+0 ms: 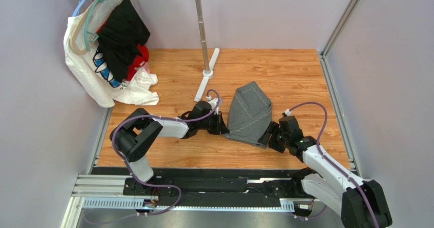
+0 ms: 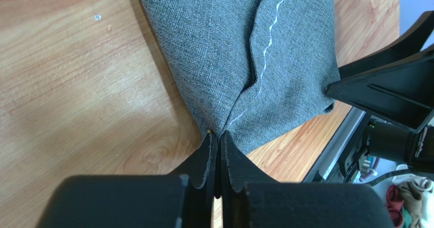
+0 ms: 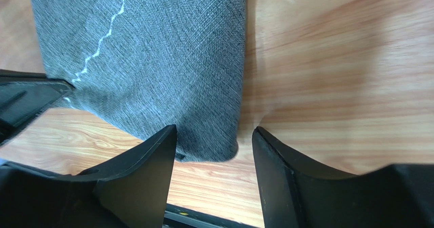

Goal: Fold the napkin, place the utensils inside, and roll it up
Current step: Roll the napkin with the utensil

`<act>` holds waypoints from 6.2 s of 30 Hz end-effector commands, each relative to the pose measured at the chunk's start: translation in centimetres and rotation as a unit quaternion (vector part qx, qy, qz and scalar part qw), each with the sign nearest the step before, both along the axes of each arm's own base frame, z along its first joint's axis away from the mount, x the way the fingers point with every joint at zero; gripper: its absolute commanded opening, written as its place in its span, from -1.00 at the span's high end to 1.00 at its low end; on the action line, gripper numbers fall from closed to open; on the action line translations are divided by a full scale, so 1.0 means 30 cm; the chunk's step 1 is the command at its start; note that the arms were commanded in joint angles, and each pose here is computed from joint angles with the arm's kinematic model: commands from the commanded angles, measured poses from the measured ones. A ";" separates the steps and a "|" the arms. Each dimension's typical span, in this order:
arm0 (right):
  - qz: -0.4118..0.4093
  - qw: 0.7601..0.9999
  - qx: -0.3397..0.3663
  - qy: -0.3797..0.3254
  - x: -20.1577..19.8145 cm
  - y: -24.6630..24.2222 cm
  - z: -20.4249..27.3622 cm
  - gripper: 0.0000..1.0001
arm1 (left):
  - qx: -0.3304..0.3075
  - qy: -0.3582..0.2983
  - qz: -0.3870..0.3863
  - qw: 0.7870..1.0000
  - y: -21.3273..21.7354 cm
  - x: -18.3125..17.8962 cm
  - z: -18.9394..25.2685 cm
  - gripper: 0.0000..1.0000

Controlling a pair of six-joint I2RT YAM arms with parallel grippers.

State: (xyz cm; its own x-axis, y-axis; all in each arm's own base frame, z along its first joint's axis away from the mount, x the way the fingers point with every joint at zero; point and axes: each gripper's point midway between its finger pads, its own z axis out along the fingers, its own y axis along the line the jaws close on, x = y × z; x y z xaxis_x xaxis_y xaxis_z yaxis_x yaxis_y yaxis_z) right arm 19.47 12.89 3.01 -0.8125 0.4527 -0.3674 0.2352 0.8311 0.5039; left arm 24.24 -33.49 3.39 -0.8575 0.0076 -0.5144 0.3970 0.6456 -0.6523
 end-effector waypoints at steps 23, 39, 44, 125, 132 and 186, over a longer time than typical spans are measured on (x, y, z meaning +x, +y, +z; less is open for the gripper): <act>0.308 0.876 -0.191 -0.319 0.047 0.392 0.313 -0.22 | 0.060 0.173 -0.032 0.983 0.152 -0.045 0.021 1.00; 0.434 0.822 -0.220 -0.296 -0.053 0.559 0.108 -0.15 | 0.083 0.221 -0.053 0.970 0.190 -0.055 -0.005 1.00; 0.424 0.826 -0.251 -0.273 -0.037 0.545 0.045 -0.15 | 0.079 0.230 -0.061 0.968 0.192 -0.047 0.002 1.00; 0.521 0.839 0.151 0.041 -0.033 0.550 -0.009 1.00 | -0.032 -0.292 -0.214 0.932 0.044 -0.185 0.184 -0.32; 0.523 0.837 0.155 0.044 -0.036 0.548 -0.016 1.00 | -0.012 -0.306 -0.198 0.931 0.037 -0.161 0.166 -0.32; 0.389 0.896 0.215 0.015 0.127 0.401 0.164 -0.21 | 0.170 -0.136 -0.245 0.945 0.085 -0.296 -0.125 1.00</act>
State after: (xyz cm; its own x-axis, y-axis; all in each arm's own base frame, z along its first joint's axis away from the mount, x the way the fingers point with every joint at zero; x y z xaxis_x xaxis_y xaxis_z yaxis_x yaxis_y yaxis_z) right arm 20.45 26.76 6.06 -0.9315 -0.2968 -0.2103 -0.3259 0.4241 0.8450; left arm 18.44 -32.75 2.41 -0.4564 0.4822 -0.7478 0.8454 0.4971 -0.1954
